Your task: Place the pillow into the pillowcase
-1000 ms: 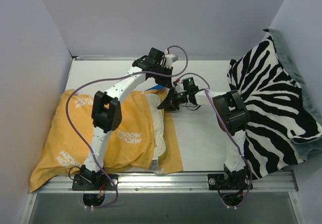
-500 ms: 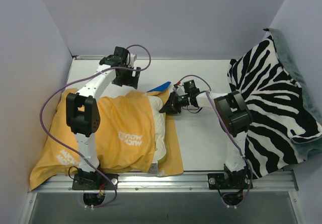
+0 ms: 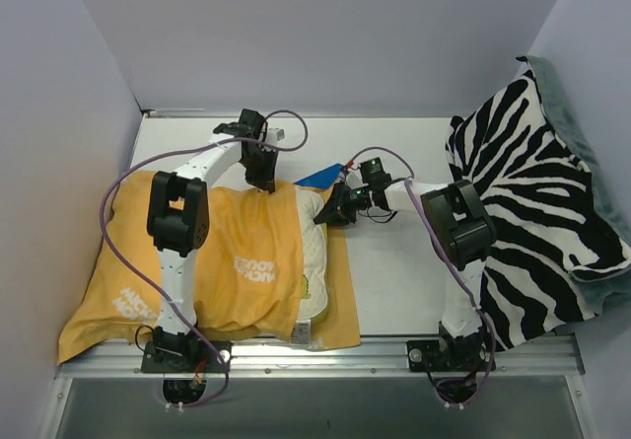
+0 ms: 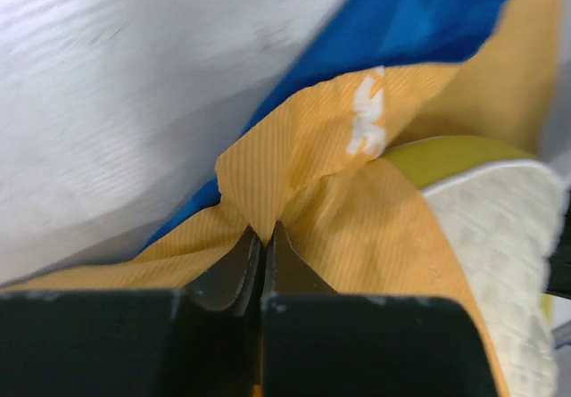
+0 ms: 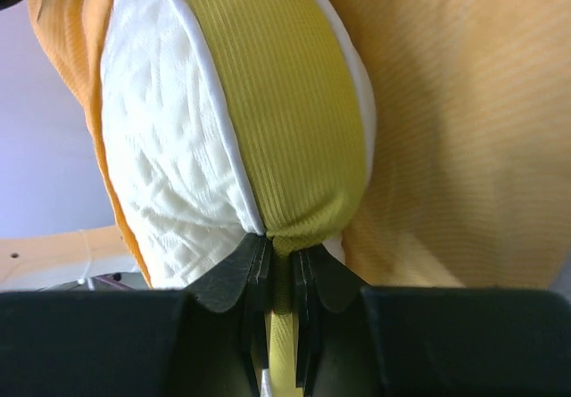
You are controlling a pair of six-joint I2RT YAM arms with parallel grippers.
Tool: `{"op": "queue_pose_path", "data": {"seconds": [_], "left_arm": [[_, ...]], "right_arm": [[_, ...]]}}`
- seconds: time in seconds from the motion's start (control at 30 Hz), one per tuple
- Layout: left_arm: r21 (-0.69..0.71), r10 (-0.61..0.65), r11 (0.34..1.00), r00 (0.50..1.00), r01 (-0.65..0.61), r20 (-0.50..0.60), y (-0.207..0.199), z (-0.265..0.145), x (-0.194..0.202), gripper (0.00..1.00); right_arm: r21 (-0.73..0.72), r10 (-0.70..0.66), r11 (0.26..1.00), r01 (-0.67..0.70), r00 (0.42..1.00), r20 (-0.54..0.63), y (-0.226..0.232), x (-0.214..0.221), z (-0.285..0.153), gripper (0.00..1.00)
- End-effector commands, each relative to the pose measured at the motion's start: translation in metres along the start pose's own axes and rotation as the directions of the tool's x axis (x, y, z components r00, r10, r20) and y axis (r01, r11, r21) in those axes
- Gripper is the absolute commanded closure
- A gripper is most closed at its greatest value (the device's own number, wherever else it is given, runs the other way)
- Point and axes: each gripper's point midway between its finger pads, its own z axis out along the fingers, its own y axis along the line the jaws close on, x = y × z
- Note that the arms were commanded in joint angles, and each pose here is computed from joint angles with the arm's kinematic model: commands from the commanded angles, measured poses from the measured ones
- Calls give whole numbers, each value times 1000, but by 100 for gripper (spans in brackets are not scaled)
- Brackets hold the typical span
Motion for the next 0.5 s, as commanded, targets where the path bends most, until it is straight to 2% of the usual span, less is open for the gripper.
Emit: {"op": "queue_pose_path", "data": {"seconds": [0.0,0.03,0.1,0.17,0.2,0.23,0.33,0.47], "left_arm": [[388,84,901,956,-194,281,-130,-64,-63,100],[421,75,881,942,-216,327,-153,-85,-75,100],[479,82,842,935,-250,344,-198,-99,-76,100],[491,64,834,927,-252,369,-219,-109,-82,100],[490,47,839,927,-239,371,-222,-110,-84,97],[476,12,857,931,-197,364,-222,-107,-84,92],[432,-39,892,930,-132,365,-209,-101,-85,91],[373,-81,926,945,-47,318,-186,-69,-61,93]], "right_arm": [[-84,-25,996,25,1000,-2,35,1,-2,100],[-123,-49,991,49,999,0,50,-2,-1,100],[-158,-40,987,38,999,-14,68,1,1,100],[-217,-64,974,60,998,-11,84,1,0,100],[-232,-21,973,15,1000,-21,88,1,-3,100],[-268,-44,963,41,999,-5,95,-2,-6,100],[-276,-15,961,19,1000,19,85,-8,-22,100],[-279,9,960,9,998,63,72,-24,-43,100]]}}
